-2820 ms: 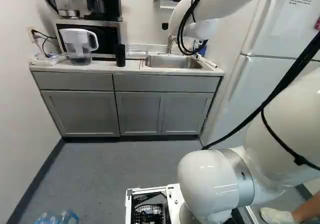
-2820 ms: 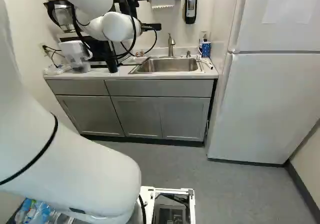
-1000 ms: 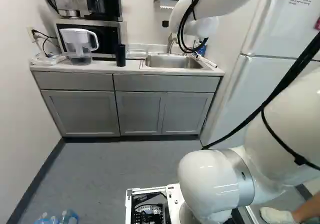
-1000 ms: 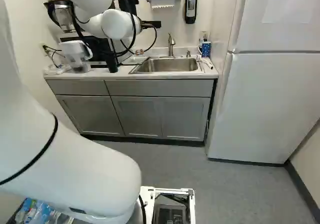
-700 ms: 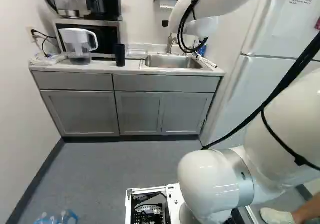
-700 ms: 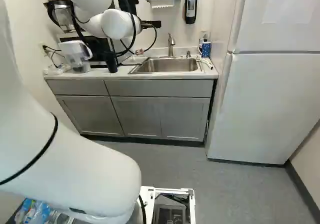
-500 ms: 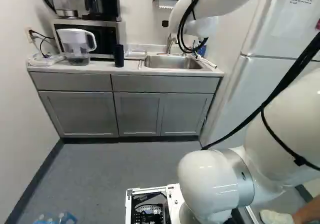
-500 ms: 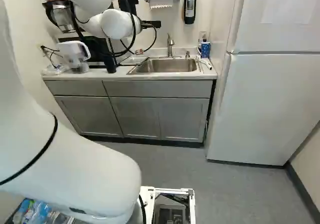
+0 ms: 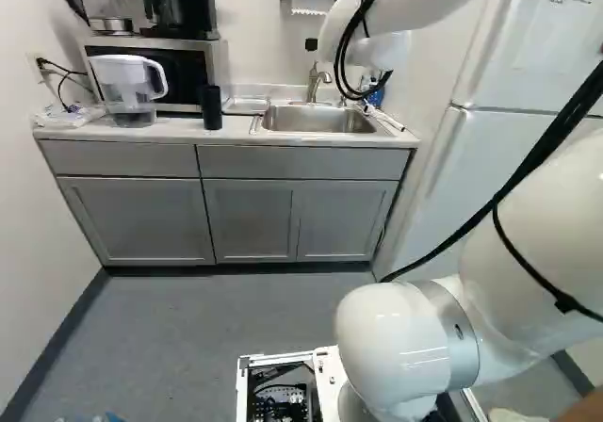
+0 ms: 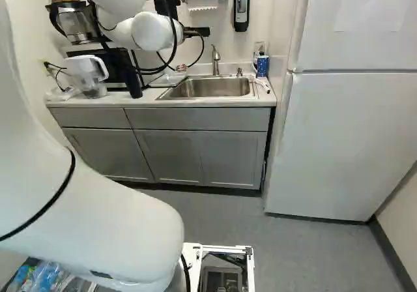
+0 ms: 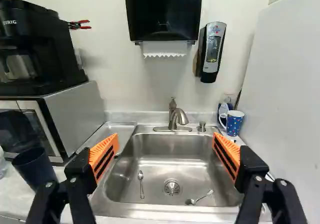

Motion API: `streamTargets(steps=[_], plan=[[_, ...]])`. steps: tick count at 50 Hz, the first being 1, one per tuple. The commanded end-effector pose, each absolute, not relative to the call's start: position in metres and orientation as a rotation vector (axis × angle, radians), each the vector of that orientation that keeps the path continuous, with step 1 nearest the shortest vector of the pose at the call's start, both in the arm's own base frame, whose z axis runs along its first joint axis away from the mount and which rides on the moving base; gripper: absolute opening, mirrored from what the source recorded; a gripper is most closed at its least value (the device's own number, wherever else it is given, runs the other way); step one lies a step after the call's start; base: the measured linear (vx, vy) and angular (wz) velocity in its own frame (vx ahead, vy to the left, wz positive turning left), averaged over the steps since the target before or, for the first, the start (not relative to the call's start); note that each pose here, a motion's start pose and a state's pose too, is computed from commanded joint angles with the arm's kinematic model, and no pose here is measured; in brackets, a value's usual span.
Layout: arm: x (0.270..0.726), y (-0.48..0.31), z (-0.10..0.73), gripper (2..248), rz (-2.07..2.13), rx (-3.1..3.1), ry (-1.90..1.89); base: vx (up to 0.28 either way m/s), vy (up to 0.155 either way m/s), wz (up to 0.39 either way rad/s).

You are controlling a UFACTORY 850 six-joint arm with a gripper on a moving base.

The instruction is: Rinse the cup and place it in the tray

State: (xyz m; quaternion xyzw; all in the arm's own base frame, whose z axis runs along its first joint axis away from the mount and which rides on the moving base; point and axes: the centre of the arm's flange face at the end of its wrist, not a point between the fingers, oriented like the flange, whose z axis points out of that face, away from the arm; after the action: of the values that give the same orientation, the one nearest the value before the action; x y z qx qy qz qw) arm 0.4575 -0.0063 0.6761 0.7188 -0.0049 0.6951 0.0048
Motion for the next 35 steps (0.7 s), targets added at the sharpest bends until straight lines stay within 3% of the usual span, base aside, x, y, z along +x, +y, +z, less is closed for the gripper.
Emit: streamTargets(steps=[35], plan=[[0.4575,-0.0063,0.6761,247,2.177,2.251,-0.015,0.104,-0.076,0.147]])
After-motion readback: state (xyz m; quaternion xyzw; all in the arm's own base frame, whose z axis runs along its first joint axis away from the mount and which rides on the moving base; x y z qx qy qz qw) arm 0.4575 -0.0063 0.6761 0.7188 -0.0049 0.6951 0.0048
